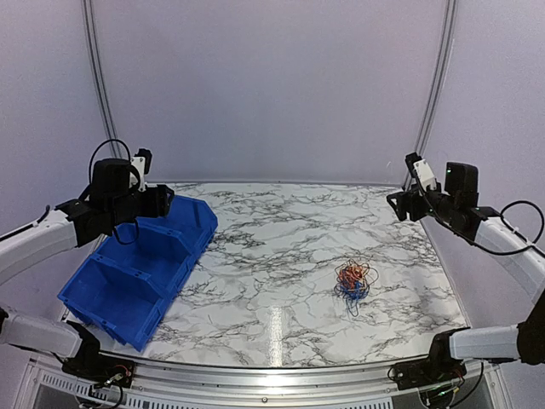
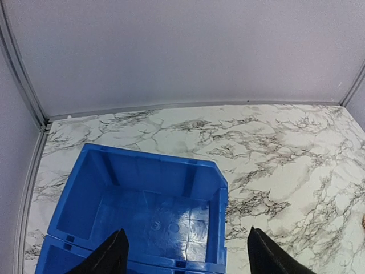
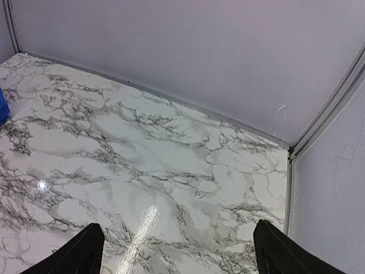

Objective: Untangle the cables

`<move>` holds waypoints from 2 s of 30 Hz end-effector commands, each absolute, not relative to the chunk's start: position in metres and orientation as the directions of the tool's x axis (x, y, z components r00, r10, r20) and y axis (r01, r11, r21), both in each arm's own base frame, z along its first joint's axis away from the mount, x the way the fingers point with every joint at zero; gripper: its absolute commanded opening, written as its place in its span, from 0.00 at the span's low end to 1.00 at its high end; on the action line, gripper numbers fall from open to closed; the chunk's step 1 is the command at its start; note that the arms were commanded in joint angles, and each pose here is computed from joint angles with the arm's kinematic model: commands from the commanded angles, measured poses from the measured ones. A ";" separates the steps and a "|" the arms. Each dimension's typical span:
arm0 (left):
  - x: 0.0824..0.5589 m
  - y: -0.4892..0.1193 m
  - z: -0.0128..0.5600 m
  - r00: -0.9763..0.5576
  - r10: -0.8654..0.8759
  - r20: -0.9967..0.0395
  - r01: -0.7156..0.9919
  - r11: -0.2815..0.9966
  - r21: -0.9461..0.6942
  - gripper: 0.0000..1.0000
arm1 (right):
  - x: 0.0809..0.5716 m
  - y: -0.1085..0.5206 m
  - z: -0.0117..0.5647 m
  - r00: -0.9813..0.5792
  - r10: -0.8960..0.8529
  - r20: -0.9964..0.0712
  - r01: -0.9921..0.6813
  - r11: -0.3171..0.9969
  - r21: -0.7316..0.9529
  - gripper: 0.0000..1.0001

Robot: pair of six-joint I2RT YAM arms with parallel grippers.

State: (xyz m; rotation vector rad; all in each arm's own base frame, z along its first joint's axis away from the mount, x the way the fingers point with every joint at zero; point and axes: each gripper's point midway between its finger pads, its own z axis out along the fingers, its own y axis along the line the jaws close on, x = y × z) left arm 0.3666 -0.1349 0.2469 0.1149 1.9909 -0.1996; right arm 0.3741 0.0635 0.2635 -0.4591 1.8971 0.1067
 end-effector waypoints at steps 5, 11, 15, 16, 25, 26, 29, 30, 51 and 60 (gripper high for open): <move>0.341 -0.227 0.229 -0.477 0.061 -0.877 0.442 0.879 -0.179 0.80 | 0.342 0.065 0.209 -0.357 -0.420 -0.834 -0.495 0.842 -0.212 0.96; 0.299 -0.306 0.206 -0.525 0.150 -0.838 0.573 0.790 -0.219 0.79 | 0.297 0.084 0.173 -0.325 -0.572 -0.753 -0.705 0.678 -0.210 0.97; 0.266 -0.356 0.182 -0.558 0.228 -0.798 0.647 0.721 -0.247 0.75 | 0.268 0.095 0.151 -0.279 -0.671 -0.687 -0.808 0.551 -0.210 0.92; 0.260 -0.367 0.176 -0.569 0.241 -0.786 0.656 0.709 -0.258 0.75 | 0.263 0.097 0.143 -0.272 -0.697 -0.664 -0.826 0.522 -0.210 0.91; 0.224 -0.423 0.140 -0.661 0.240 -0.711 0.642 0.672 -0.370 0.78 | 0.234 0.109 0.082 -0.188 -0.843 -0.503 -0.937 0.307 -0.164 0.98; 0.223 -0.425 0.141 -0.665 0.233 -0.709 0.639 0.669 -0.380 0.78 | 0.235 0.111 0.077 -0.180 -0.852 -0.491 -0.943 0.292 -0.161 0.98; 0.220 -0.425 0.141 -0.685 0.198 -0.701 0.616 0.671 -0.413 0.83 | 0.239 0.119 0.062 -0.154 -0.867 -0.475 -0.957 0.251 -0.148 0.97; 0.219 -0.425 0.141 -0.687 0.192 -0.701 0.615 0.668 -0.419 0.84 | 0.240 0.123 0.056 -0.145 -0.870 -0.472 -0.962 0.236 -0.140 0.97; 0.214 -0.431 0.103 -0.725 0.213 -0.655 0.597 0.668 -0.444 0.69 | 0.220 0.195 0.105 0.055 -0.819 -0.571 -0.961 0.112 -0.253 0.85; 0.220 -0.463 0.080 -0.751 0.263 -0.605 0.602 0.648 -0.466 0.54 | 0.226 0.191 0.121 0.041 -0.796 -0.603 -0.937 0.179 -0.301 0.80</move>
